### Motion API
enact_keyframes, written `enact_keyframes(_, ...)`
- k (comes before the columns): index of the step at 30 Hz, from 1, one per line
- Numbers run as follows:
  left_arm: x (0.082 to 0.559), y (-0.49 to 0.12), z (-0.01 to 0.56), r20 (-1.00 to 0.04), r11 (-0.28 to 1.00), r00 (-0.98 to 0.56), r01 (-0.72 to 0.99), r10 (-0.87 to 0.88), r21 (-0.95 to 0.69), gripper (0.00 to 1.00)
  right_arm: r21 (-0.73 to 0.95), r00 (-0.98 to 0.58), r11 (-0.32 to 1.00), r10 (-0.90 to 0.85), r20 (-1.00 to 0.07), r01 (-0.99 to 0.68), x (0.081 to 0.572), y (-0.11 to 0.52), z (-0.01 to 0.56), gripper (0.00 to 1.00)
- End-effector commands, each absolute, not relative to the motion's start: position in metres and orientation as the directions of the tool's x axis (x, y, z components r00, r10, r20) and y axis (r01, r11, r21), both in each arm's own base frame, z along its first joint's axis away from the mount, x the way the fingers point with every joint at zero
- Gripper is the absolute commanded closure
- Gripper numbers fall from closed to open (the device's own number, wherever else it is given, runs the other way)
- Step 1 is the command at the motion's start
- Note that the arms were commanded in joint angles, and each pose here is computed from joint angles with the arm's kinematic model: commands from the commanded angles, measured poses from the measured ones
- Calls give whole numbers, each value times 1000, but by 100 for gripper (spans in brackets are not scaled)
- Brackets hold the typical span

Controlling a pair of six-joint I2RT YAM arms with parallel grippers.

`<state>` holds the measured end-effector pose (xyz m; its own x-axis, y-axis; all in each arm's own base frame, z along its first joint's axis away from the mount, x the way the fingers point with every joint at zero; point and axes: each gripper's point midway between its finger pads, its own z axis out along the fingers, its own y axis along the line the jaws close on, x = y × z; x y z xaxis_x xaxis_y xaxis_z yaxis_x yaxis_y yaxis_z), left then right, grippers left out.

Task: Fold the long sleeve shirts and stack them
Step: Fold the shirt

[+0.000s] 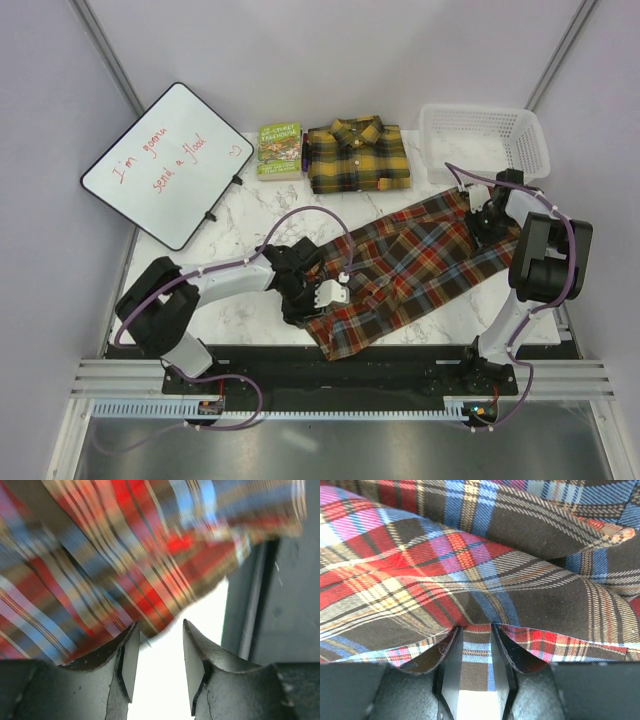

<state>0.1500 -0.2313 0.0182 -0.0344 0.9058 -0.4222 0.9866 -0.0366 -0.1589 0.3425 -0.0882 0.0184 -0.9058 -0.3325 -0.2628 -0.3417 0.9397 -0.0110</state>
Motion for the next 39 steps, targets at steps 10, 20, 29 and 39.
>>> enact_keyframes(10, 133, -251, 180, -757, -140, -45, 974, 652, -178, 1, -15, -627, 858, -387, -676, -513, 333, -26, 212, 32)
enact_keyframes(20, 245, -241, 269, -934, 51, 34, 997, 357, 55, 1, 99, -328, 722, -184, -927, -685, 339, 69, 319, 2)
enact_keyframes(29, 250, -190, 170, -779, -234, 381, 924, 498, 302, 1, -171, -48, 251, -680, -732, -953, 234, 211, 179, 2)
enact_keyframes(39, 251, -191, 92, -661, -493, 645, 748, 384, 444, 5, -205, 264, -178, -784, -562, -963, 135, 247, 91, 2)
